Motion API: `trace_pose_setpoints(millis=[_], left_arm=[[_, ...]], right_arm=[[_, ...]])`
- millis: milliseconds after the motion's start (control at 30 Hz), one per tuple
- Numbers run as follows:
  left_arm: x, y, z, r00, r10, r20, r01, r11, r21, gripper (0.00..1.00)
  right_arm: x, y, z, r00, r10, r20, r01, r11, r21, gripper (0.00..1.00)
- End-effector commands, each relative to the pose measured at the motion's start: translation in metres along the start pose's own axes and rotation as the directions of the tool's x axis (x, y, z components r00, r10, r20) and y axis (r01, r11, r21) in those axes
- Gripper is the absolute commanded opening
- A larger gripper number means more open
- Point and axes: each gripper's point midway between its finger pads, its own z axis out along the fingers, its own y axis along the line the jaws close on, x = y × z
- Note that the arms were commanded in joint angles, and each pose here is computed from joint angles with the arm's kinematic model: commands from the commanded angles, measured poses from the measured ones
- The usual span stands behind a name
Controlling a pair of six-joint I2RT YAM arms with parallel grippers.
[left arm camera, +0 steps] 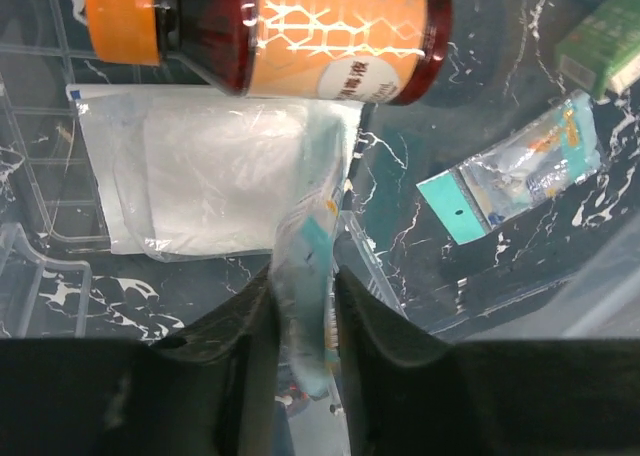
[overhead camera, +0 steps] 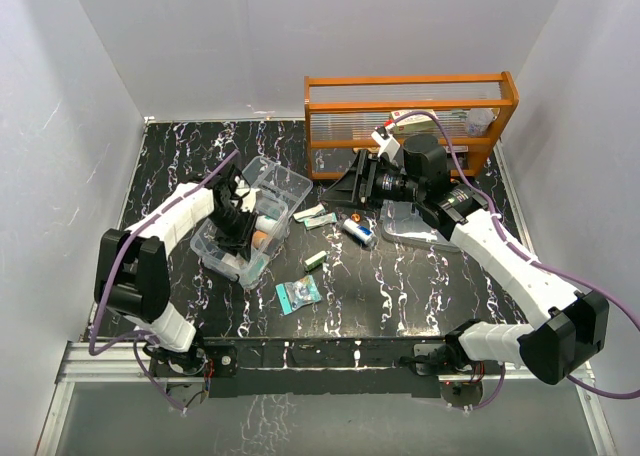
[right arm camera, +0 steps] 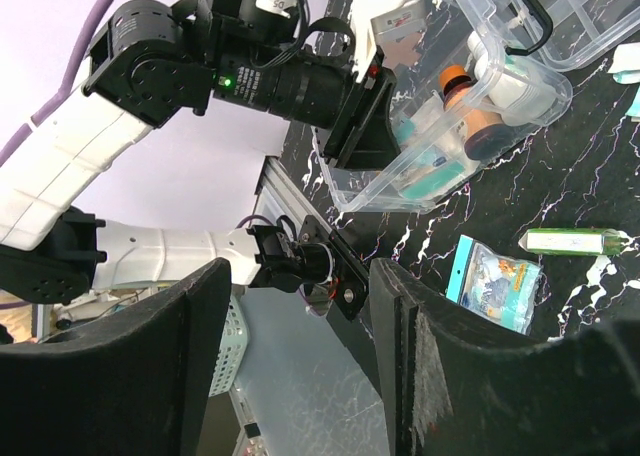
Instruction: Organize the medicine kit
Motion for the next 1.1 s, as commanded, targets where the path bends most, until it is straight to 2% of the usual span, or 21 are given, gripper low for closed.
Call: trace_pose_setpoints(millis=[0, 167, 300, 400, 567, 767, 900, 967, 1067], left_arm=[[0.002, 0.009, -0.009, 0.999, -0.015, -0.035, 0.012, 0.998, -0.067, 0.32], [0.002, 0.021, -0.007, 0.997, -0.032, -0.072, 0.022, 0.991, -0.133, 0.48], [-0.003, 0.024, -0.017, 0.999, -0.025, -0.042, 0.018, 0.987, -0.162, 0.53], [-0.012, 0.025, -0.031, 1.0, -0.008, 0.003, 0.009, 0.983, -0.185, 0.56], [-0.026, 0.02, -0.055, 0.996, 0.018, 0.088, 0.0, 0.981, -0.194, 0.68], [-0.038, -0.001, -0.079, 0.975, 0.058, 0.215, -0.032, 0.992, -0.123, 0.7], [-0.056, -0.026, -0.117, 0.91, 0.093, 0.404, -0.077, 0.995, -0.055, 0.74], [-0.062, -0.043, -0.143, 0.85, 0.106, 0.516, -0.114, 0.993, -0.017, 0.83], [-0.065, -0.063, -0.172, 0.762, 0.106, 0.639, -0.164, 0.986, 0.032, 0.9]], right_arm=[[-0.012, 0.016, -0.006, 0.997, -0.057, 0.057, 0.06, 0.997, -0.053, 0.56], [-0.015, 0.019, -0.006, 0.996, -0.066, 0.061, 0.07, 0.996, -0.058, 0.56], [-0.014, 0.017, -0.006, 0.996, -0.063, 0.061, 0.066, 0.996, -0.052, 0.56], [-0.015, 0.013, -0.005, 0.996, -0.059, 0.067, 0.062, 0.998, -0.033, 0.56], [-0.02, 0.008, -0.006, 0.994, -0.078, 0.083, 0.077, 0.997, 0.015, 0.57], [-0.015, -0.003, -0.007, 0.991, -0.102, 0.081, 0.098, 0.994, 0.055, 0.6], [-0.005, -0.026, -0.005, 0.986, -0.149, 0.075, 0.136, 0.979, 0.15, 0.63], [0.007, -0.042, -0.003, 0.986, -0.158, 0.056, 0.143, 0.967, 0.209, 0.64], [0.03, -0.063, 0.002, 0.985, -0.169, 0.019, 0.157, 0.947, 0.279, 0.64]])
